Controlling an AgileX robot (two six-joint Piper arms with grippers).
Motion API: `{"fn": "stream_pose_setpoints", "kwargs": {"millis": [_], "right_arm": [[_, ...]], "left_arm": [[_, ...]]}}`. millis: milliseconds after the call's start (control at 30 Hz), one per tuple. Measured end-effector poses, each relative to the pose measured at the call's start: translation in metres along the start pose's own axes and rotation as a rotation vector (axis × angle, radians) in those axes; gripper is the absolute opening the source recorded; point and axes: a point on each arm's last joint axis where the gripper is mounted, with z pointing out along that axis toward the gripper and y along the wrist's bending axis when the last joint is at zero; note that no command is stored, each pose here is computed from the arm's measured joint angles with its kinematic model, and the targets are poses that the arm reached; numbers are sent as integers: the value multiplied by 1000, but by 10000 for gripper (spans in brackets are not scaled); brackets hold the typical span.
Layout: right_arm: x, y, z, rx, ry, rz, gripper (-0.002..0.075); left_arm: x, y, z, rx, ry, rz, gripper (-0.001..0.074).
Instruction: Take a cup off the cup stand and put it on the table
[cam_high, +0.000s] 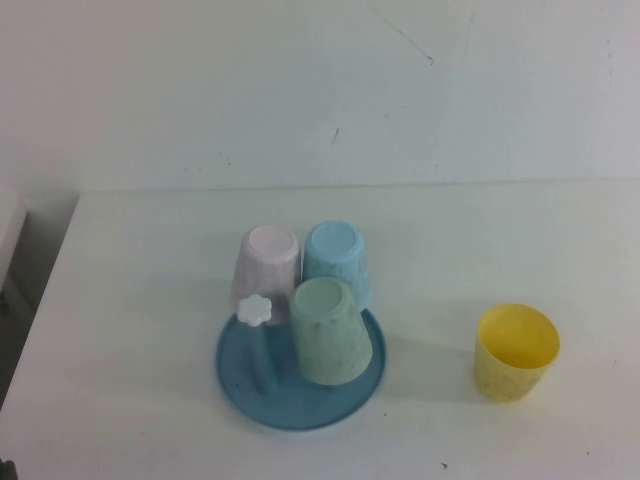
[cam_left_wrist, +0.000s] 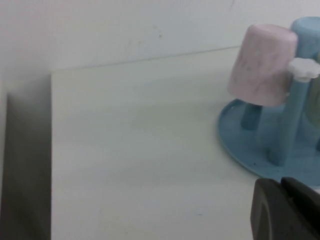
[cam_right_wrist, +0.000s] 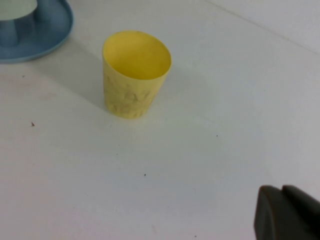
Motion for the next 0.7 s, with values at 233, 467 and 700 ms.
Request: {"fn": "stream_pose_setpoints", "kwargs": {"millis": [233,467,700], "right_arm": [[0,0,0,0,0,0,-1],[0,0,0,0,-1,0,-1],[0,0,0,1,-2,0,-1]], "left_arm": [[37,9,16,-124,5,-82,-2],[48,11,22,-138,-18,-100,-2],[47,12,22,-165,-28,-127,-2]]}}
